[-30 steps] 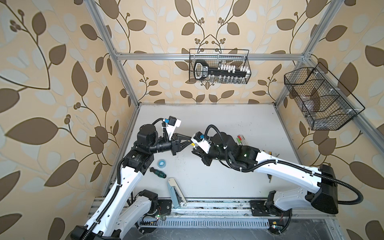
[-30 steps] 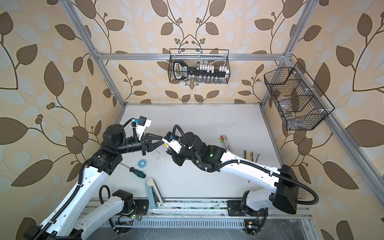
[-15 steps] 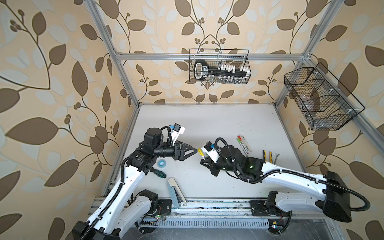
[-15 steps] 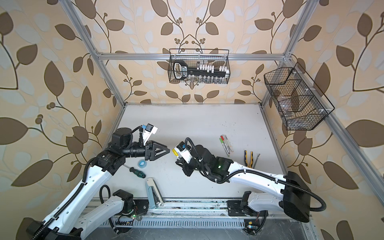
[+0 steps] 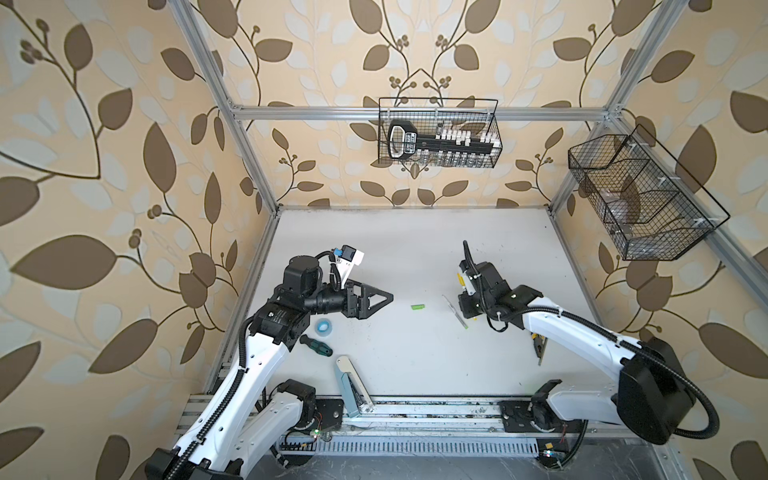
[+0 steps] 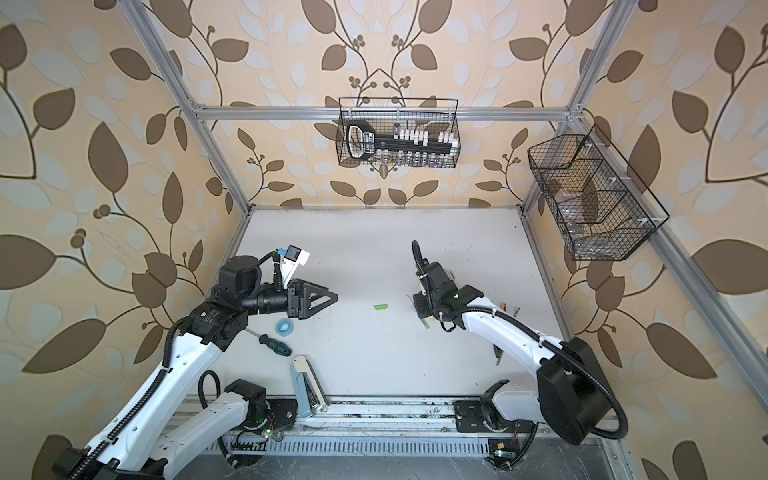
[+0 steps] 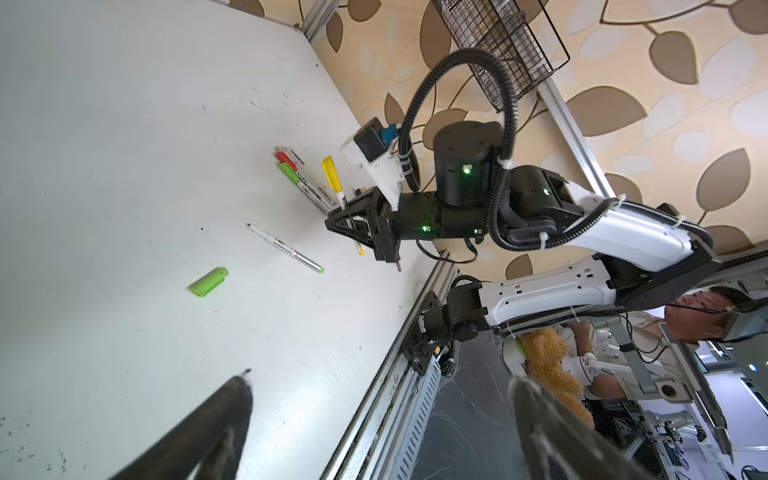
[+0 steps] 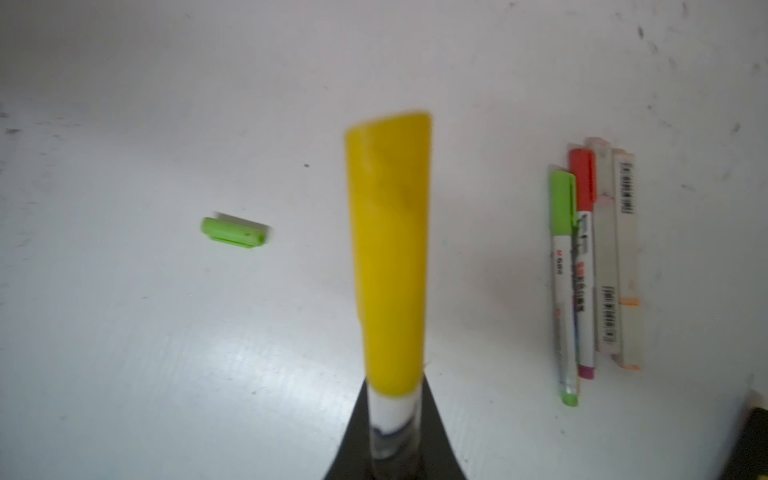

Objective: Insert the pens into the pen caps

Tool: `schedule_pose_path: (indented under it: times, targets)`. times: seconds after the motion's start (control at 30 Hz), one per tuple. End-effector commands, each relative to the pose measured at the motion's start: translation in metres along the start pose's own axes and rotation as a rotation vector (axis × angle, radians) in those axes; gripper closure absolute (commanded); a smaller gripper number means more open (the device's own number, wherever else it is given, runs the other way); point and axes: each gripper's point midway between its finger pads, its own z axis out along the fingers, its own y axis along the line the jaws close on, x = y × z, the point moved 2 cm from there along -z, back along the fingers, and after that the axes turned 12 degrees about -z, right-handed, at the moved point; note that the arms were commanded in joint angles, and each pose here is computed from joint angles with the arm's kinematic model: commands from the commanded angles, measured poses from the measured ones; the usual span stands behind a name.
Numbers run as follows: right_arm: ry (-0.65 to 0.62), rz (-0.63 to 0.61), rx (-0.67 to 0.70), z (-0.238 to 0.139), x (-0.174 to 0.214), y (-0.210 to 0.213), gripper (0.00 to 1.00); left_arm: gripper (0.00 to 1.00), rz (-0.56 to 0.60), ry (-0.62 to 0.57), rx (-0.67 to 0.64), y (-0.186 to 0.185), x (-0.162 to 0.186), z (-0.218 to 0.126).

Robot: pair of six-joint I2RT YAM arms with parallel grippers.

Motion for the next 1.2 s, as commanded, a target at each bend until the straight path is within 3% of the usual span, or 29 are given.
schedule_pose_path:
  times: [0.0, 0.23, 0.6, 0.83, 0.97, 1.17]
  targets:
    - [0.085, -0.046, 0.065, 0.012, 0.0, -0.021, 0.96, 0.01, 0.011, -0.017, 0.009, -0.003, -0.005, -0.003]
    - [0.3, -0.132, 0.148, 0.053, 0.018, -0.041, 0.91, 0.01, 0.012, -0.019, 0.005, -0.003, -0.005, -0.003]
    - [0.393, -0.184, 0.247, 0.068, 0.027, -0.052, 0.85, 0.01, -0.001, -0.013, -0.001, 0.001, -0.006, -0.001]
    - [0.399, -0.214, 0.29, 0.064, 0.024, -0.051, 0.71, 0.01, -0.002, -0.014, -0.003, 0.001, -0.006, -0.001]
    - [0.382, -0.22, 0.298, 0.058, 0.017, -0.047, 0.68, 0.01, -0.002, -0.015, -0.003, 0.001, -0.006, -0.002]
    - [0.24, -0.2, 0.185, 0.039, -0.004, -0.018, 0.54, 0.01, -0.002, -0.025, -0.016, 0.003, -0.007, -0.002]
